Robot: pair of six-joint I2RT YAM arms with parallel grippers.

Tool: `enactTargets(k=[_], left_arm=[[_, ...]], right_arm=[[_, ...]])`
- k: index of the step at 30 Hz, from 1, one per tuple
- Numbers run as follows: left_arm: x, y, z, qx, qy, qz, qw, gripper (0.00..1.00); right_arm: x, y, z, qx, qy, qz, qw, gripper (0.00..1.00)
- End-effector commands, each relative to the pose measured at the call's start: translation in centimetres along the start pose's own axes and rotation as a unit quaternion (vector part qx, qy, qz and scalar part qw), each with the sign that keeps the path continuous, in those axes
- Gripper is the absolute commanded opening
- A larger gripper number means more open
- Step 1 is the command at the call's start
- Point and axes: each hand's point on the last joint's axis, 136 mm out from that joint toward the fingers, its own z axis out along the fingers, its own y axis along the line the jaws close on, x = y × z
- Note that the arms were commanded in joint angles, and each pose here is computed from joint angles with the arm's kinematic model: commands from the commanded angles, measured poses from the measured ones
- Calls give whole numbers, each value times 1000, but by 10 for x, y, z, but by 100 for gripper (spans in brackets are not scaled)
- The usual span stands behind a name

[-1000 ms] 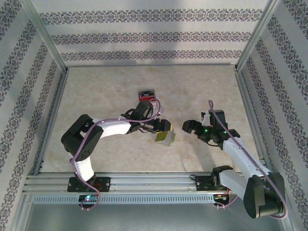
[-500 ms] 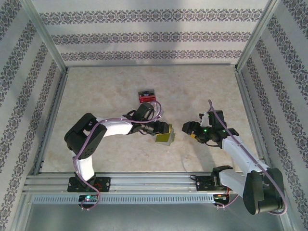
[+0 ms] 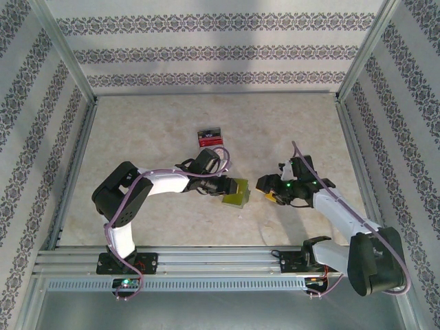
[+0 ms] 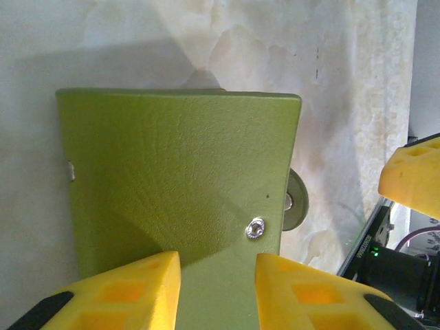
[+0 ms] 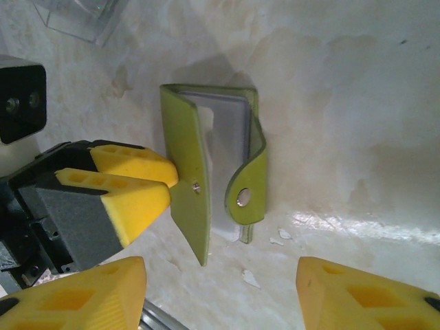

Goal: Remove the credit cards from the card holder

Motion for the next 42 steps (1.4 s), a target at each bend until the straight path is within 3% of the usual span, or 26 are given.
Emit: enactTargets(k=[1,6,22,35,42], left_arm=[[15,16,8,-27,25,-6,999,32],[16,21,10,-35,25,-15,999,27],[24,37,19,-67,41,-32,996,24],[26,38,20,-69,44,-28,996,24],[24,35,19,-63,41,-26,997,24]], right_arm=[[-5,9,3,8,-1,3,1000,58],[-2,15,14,20,14,-3,1000,54],[0,-1,32,120,41,-5,992,41],[3,-5,45,139,58,-14,989,29],[3,-4,45,139,58,-17,988,29]])
